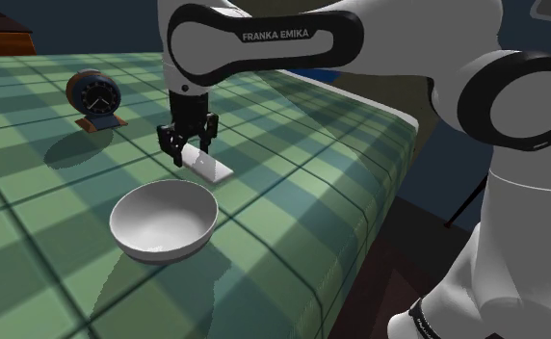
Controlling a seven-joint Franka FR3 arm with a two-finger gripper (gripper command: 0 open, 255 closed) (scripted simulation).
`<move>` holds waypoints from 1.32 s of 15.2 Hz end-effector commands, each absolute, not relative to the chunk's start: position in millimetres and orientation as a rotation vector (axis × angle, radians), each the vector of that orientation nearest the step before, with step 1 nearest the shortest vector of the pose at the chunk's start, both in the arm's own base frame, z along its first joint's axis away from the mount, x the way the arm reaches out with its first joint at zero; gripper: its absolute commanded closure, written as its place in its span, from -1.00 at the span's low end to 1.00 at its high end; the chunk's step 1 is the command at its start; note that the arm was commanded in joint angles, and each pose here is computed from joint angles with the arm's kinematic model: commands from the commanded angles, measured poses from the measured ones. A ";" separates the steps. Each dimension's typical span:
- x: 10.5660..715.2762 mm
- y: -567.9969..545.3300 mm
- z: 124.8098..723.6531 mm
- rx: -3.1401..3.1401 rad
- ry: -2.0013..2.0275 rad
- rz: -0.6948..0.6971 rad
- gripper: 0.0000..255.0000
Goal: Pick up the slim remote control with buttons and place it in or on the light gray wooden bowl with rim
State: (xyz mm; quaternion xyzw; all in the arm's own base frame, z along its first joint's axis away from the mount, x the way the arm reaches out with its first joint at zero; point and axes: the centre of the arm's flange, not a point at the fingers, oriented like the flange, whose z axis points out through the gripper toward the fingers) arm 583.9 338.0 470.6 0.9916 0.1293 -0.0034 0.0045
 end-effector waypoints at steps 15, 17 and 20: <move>533.2 380.4 529.7 3.106 0.405 -0.010 1.00; 513.1 397.5 530.1 3.106 0.405 -0.010 1.00; 482.9 423.2 530.7 3.106 0.405 -0.010 1.00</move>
